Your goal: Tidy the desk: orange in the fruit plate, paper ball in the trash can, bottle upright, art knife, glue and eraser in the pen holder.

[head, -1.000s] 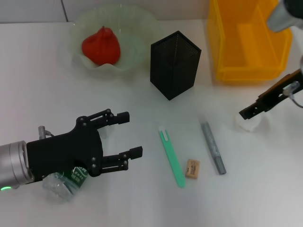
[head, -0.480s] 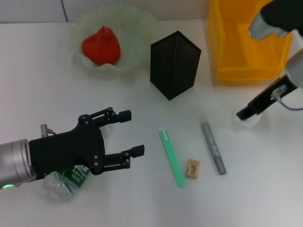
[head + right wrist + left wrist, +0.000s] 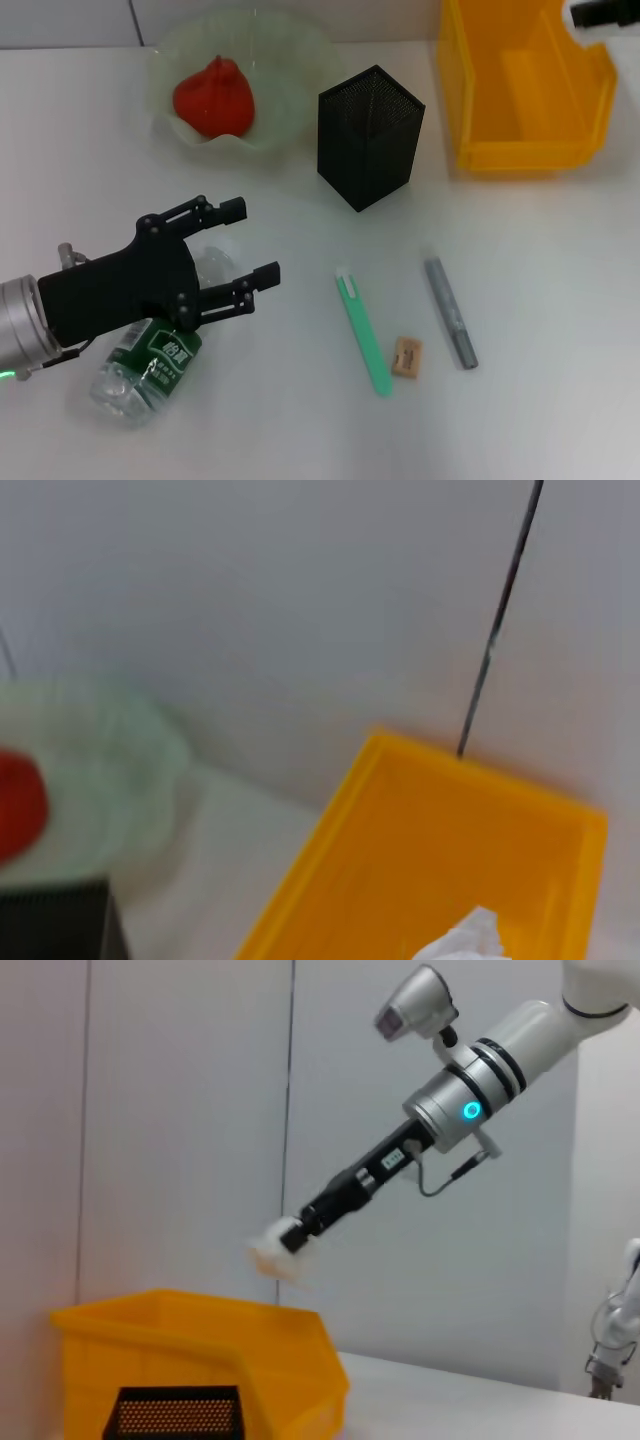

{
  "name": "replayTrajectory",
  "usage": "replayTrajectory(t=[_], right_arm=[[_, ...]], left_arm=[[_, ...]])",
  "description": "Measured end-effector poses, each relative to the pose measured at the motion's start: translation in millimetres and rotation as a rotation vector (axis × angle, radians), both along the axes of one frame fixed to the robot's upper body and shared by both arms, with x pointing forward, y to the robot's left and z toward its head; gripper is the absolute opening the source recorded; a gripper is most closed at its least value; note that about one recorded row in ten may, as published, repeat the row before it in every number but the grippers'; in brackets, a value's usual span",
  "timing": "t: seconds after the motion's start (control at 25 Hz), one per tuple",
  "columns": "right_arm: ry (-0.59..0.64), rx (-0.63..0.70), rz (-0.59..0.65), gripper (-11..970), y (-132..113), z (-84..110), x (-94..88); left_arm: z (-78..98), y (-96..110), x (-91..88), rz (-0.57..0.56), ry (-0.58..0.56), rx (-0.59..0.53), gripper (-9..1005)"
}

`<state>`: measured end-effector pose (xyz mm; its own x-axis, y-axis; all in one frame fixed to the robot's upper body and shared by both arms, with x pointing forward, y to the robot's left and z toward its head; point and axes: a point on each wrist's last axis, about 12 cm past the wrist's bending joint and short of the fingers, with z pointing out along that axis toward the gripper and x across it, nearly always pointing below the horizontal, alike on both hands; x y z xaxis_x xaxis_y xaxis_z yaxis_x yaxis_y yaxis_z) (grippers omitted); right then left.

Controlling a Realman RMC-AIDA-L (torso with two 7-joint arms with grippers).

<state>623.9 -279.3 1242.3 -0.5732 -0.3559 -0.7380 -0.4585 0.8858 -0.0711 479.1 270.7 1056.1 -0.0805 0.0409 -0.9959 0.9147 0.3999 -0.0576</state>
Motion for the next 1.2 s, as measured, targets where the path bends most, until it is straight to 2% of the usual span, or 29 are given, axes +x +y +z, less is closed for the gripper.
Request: replayTrajectory(t=[0.16,0.32,0.44,0.56,0.68,0.84,1.0,1.04,1.08,1.16,1.2], right_arm=[[-0.019,0.045,0.03,540,0.6,-31.2,24.0],[0.015,0.047,0.023,612,3.3,-53.8,39.9],[0.011,0.05,0.022,661,4.4,-54.6,41.3],[-0.038,0.075,0.013,710,2.8,-46.9,35.5],[-0.105,0.129,0.042,760,-1.3,-35.7,15.7],[-0.209,0.209,0.173,821,-11.5,-36.8,-32.8],[-0.313,0.25,0.348,851,-18.8,-63.8,-83.7],[-0.323,0.253,0.379,851,-22.4,-73.6,-96.2],[-0.327,0.259,0.418,851,-25.6,-84.5,-109.3],[-0.307,0.29,0.461,851,-29.7,-101.8,-126.4],[-0.293,0.323,0.467,851,-31.3,-110.7,-133.5]], left_arm=[[-1.0,1.1,3.2,0.02,0.012,0.011,811],[0.1,2.3,6.9,0.022,0.055,0.011,811],[2.0,3.2,9.3,0.023,0.067,0.016,811],[4.5,5.8,12.7,0.053,0.085,0.022,811],[14.7,14.6,21.3,0.131,0.149,0.061,811],[43.3,19.5,31.3,0.248,0.266,0.197,812],[72.6,9.0,32.9,0.311,0.361,0.288,812],[72.6,9.0,32.9,0.311,0.361,0.288,812],[86.4,-6.7,33.8,0.323,0.432,0.37,812],[92.8,-21.6,34.2,0.325,0.455,0.432,812],[96.9,-36.3,35.1,0.339,0.479,0.492,812]])
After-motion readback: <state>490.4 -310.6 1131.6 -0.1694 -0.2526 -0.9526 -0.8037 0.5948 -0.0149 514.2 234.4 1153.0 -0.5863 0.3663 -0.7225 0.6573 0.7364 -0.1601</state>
